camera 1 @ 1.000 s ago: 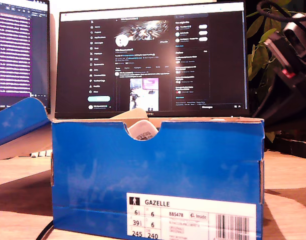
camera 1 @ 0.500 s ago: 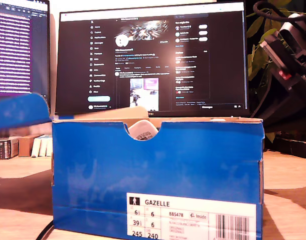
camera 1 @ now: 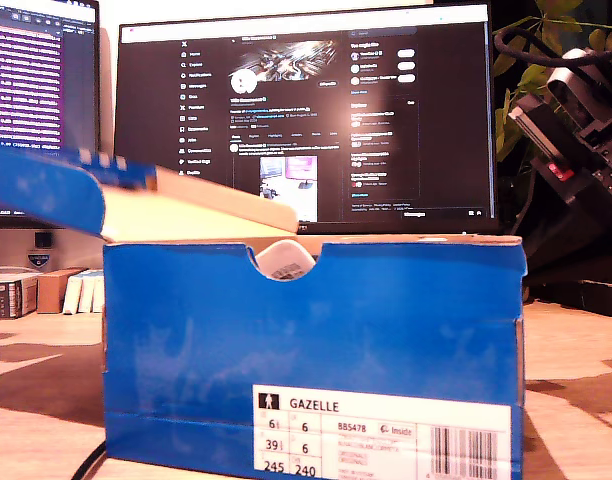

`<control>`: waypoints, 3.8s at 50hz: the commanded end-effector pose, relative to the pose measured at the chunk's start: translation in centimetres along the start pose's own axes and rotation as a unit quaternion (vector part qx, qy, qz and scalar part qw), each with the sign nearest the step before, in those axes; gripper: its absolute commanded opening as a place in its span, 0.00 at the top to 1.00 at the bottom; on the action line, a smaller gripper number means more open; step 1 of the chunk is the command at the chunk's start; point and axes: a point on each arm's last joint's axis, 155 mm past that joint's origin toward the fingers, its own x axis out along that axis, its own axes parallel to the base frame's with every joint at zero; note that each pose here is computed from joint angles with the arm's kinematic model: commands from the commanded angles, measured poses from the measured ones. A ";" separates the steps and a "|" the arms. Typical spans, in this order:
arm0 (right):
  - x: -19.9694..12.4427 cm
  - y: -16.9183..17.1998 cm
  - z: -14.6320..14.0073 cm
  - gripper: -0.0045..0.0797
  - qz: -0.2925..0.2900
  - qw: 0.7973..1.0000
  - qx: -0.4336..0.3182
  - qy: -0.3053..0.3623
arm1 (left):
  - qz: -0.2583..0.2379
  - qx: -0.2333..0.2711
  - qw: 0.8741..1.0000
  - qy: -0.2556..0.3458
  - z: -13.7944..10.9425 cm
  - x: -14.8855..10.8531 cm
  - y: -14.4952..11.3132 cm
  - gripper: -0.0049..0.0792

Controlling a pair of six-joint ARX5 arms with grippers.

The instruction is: Close the blue shoebox by pushing the lid with your left arm and holding the box in place with your right arm

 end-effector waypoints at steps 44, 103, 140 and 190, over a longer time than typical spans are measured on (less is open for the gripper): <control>-1.2 -3.1 1.6 0.96 -0.036 0.999 0.003 -0.026 | -0.152 0.167 0.963 0.146 -6.5 8.3 -19.9 0.96; -3.3 5.5 2.5 0.96 0.144 0.988 0.031 0.045 | -0.090 0.259 0.955 0.114 -5.9 10.8 -18.7 0.96; -1.6 2.0 2.2 0.96 0.012 0.999 -0.033 0.041 | -0.068 0.251 0.960 0.102 -5.0 10.5 -17.7 0.96; -12.3 -5.0 12.3 0.96 -0.255 0.940 -0.131 -0.187 | 0.183 0.308 0.934 -0.009 1.4 0.5 -9.6 0.96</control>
